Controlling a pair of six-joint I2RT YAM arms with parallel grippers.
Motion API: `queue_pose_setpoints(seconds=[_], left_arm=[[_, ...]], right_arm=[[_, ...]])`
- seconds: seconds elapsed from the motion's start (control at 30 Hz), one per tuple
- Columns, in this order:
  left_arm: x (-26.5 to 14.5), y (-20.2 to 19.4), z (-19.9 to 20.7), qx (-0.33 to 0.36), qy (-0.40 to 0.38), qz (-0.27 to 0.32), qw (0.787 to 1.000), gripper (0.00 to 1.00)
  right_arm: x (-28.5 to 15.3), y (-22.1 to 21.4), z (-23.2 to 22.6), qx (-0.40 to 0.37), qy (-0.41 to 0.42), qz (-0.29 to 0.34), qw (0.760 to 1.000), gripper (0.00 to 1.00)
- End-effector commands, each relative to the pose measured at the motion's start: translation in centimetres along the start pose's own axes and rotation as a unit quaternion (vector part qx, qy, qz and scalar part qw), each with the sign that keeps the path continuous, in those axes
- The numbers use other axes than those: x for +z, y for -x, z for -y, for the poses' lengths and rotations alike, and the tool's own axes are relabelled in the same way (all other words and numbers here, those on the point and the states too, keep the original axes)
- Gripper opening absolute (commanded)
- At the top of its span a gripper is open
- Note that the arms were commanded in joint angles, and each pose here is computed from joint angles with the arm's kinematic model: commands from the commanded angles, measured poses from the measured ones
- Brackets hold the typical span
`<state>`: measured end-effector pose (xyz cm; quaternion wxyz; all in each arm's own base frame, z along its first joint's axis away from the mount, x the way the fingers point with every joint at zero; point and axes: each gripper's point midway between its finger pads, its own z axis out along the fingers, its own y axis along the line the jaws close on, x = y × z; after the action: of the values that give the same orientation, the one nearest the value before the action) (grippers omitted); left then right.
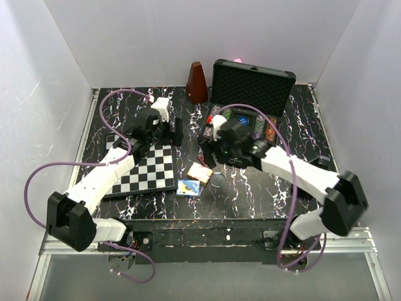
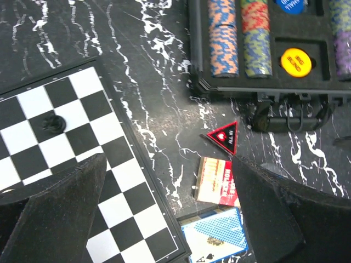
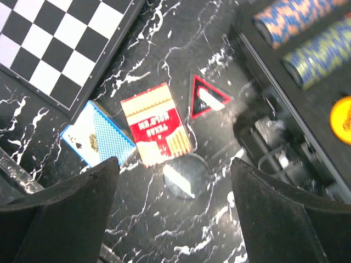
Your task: Pack up texas hold em set
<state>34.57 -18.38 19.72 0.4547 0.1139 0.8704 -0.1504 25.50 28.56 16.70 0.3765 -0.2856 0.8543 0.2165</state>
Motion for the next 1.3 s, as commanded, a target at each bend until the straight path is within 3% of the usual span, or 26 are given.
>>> queue_pose_setpoints(seconds=[0.0, 0.2, 0.47, 1.2, 1.27], left_arm=[[-0.9, 0.6, -2.9, -0.04, 0.037, 0.007, 0.998, 0.98], [-2.5, 2.0, -6.2, -0.072, 0.078, 0.035, 0.994, 0.98], [-4.1, 3.1, -6.6, -0.063, 0.089, 0.06, 0.992, 0.98], [-4.5, 3.4, -6.2, -0.068, 0.075, 0.065, 0.993, 0.98], [-4.4, 3.3, -6.1, -0.068, 0.073, 0.063, 0.993, 0.98]], right_arm=[[3.1, 0.6, -1.5, -0.082, 0.042, -0.06, 0.994, 0.88], [7.8, -0.1, -2.2, -0.144, 0.041, -0.11, 0.982, 0.88], [12.3, -2.6, -3.2, -0.21, 0.024, -0.178, 0.961, 0.86], [14.3, -7.7, -2.7, -0.214, 0.035, -0.24, 0.946, 0.79], [14.5, -7.8, -2.8, -0.213, 0.039, -0.241, 0.946, 0.74]])
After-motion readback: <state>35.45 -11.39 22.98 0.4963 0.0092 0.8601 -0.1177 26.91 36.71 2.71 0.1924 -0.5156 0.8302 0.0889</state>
